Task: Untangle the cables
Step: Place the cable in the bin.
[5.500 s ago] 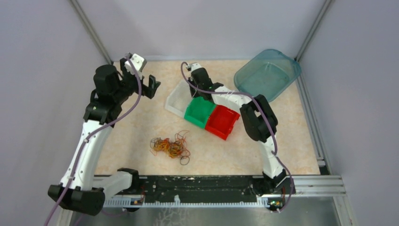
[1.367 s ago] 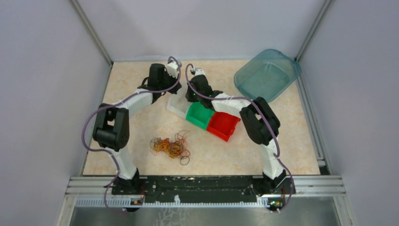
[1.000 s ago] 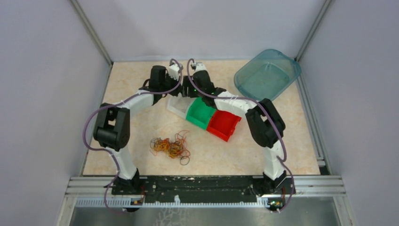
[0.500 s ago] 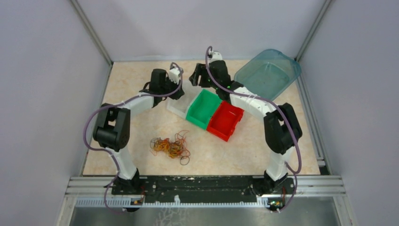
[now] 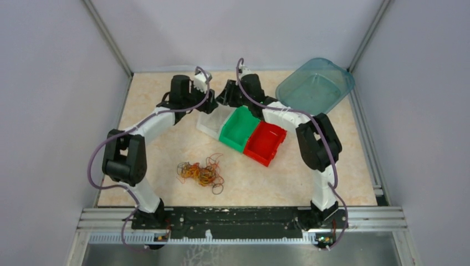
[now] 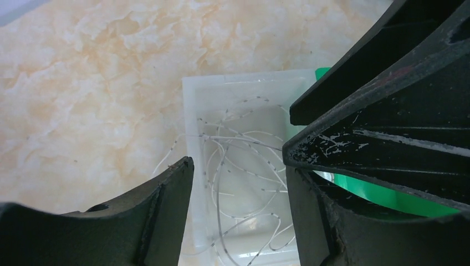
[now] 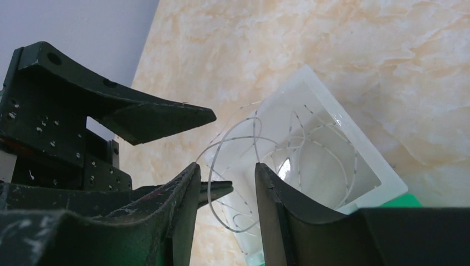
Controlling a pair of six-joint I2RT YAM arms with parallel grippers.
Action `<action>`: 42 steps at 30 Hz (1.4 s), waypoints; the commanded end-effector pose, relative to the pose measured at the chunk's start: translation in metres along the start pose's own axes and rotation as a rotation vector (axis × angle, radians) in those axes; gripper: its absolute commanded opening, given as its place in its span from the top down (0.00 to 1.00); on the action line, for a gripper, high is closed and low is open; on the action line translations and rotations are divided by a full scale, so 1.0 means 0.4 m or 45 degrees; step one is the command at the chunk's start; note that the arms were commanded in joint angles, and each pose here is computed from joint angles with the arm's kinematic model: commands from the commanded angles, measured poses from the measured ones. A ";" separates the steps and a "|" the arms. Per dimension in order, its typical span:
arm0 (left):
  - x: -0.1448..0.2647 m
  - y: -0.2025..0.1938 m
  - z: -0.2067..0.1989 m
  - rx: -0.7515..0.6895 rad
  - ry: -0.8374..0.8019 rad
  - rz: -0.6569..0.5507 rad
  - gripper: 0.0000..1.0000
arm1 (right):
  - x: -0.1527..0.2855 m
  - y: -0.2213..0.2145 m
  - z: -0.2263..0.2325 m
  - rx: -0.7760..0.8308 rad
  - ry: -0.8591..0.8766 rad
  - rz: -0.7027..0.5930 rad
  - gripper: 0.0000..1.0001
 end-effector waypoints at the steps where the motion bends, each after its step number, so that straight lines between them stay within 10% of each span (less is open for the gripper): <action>1: 0.045 0.068 0.006 -0.034 -0.006 -0.057 0.31 | 0.015 0.061 0.045 -0.017 0.120 -0.105 0.56; 12: 0.087 0.123 0.028 -0.064 0.025 -0.072 0.31 | 0.057 0.045 0.037 0.041 0.092 -0.092 0.44; 23: 0.237 0.152 0.176 0.018 0.099 -0.044 0.19 | 0.000 0.042 0.058 0.076 0.178 0.024 0.98; 42: 0.308 -0.061 0.156 0.095 -0.161 0.132 0.25 | -0.135 -0.079 -0.102 0.525 -0.410 0.251 1.00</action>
Point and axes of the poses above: each gripper's point midway between its finger pads, its own x axis back along the fingers, its own z axis along the line the jaws close on, y = z × x, the point moved 3 cm from there along x, back along the fingers, and after that the axes turned 5 degrees about x, right-handed, at the moved point
